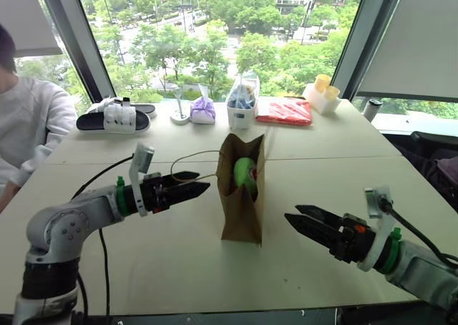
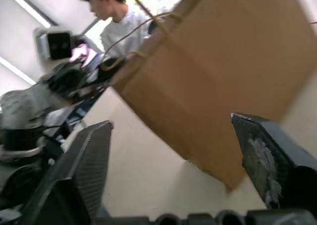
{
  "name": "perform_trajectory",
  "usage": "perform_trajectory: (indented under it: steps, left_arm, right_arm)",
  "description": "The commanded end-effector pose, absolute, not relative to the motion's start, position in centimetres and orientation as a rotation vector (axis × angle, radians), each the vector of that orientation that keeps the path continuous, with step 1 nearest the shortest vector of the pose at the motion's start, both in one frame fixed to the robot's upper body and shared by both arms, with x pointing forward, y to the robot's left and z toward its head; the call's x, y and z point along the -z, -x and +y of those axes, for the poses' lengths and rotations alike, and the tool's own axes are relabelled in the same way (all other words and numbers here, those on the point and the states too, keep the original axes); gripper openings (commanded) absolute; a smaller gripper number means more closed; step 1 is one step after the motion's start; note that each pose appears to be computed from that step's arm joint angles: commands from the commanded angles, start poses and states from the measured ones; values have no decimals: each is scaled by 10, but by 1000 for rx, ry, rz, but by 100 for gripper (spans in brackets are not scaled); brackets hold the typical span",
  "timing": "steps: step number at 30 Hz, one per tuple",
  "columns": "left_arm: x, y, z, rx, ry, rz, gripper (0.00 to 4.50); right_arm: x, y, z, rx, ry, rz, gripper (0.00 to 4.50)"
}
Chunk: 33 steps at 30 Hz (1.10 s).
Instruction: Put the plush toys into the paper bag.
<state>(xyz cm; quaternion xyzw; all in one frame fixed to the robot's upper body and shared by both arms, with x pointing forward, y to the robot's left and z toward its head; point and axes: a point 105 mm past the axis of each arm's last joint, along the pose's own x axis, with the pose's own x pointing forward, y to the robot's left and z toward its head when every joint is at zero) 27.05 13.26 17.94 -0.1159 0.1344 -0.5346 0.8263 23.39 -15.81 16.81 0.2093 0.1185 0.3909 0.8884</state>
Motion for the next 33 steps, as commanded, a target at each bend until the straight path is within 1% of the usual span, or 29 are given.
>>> perform_trajectory:
  steps: [1,4,6,9,13,15,18,21,24,28,33]
  left_arm:
    - [-178,-259,116,1182,196,254,419]
    - [-192,-276,114,1102,236,153,419]
    - [-200,-280,114,1095,252,112,419]
    - [-205,-278,115,1112,259,112,419]
    - [-191,-266,107,1151,215,183,419]
    - [-184,-261,100,1163,186,200,419]
    - [-179,-258,86,1178,184,199,419]
    - [-173,-260,73,1178,141,196,419]
    - [-174,-266,61,1166,105,153,419]
    - [-176,-266,39,1181,52,112,419]
    - [-161,-279,38,1100,-97,108,419]
  right_arm:
    - [-161,-241,-152,-821,-383,237,247]
    - [-160,-248,-144,-841,-378,222,94]
    - [-160,-252,-141,-848,-371,215,8]
    - [-156,-259,-143,-826,-339,218,8]
    - [-156,-272,-145,-793,-343,198,8]
    - [-159,-274,-141,-816,-353,187,8]
    - [-163,-268,-124,-909,-379,192,8]
    - [-165,-265,-108,-977,-389,200,8]
    - [-165,-268,-98,-1006,-403,203,8]
    - [-165,-266,-84,-1055,-420,214,8]
    - [-164,-269,-80,-1050,-426,210,8]
